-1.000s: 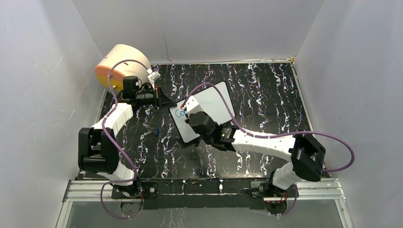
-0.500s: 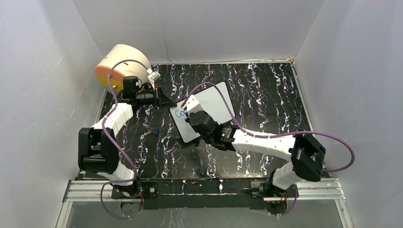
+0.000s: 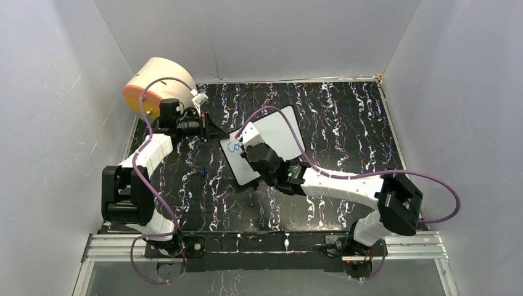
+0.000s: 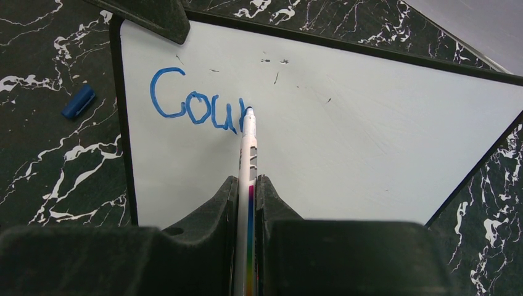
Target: Write a sentence on the whiteboard
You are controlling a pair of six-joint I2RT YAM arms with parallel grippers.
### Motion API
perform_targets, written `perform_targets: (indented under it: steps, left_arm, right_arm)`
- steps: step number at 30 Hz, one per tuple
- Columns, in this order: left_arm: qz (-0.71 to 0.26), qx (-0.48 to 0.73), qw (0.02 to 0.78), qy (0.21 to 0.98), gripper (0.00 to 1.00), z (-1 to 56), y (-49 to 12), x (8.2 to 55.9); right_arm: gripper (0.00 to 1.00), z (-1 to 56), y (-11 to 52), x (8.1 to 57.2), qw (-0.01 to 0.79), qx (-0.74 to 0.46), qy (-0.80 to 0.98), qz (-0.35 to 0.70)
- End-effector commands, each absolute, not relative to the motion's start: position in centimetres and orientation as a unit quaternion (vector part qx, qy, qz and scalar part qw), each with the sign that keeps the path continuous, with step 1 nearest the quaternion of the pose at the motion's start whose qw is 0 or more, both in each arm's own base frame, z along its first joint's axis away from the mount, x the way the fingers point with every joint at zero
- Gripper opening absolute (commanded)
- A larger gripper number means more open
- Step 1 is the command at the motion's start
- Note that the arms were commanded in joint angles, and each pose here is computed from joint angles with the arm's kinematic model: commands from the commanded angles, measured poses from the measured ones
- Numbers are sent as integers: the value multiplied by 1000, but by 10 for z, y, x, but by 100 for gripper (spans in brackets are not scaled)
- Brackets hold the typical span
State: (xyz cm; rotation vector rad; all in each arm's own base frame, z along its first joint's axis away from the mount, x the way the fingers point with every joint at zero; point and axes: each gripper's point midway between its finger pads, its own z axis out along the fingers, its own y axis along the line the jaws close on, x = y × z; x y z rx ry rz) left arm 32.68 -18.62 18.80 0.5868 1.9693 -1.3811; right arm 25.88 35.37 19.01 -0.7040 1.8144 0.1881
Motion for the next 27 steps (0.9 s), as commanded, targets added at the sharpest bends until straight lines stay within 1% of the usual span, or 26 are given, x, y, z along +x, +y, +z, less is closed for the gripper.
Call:
perform_targets:
  steps: [1,27]
  left_arm:
    - [-519,219,316,763,0,179,-186,326]
    - [-517,218,318,764,0,179,-185,327]
  right_arm:
    - [0,214,354,272,586,-258,763,88]
    - [0,213,344,269,580,-244,772,92]
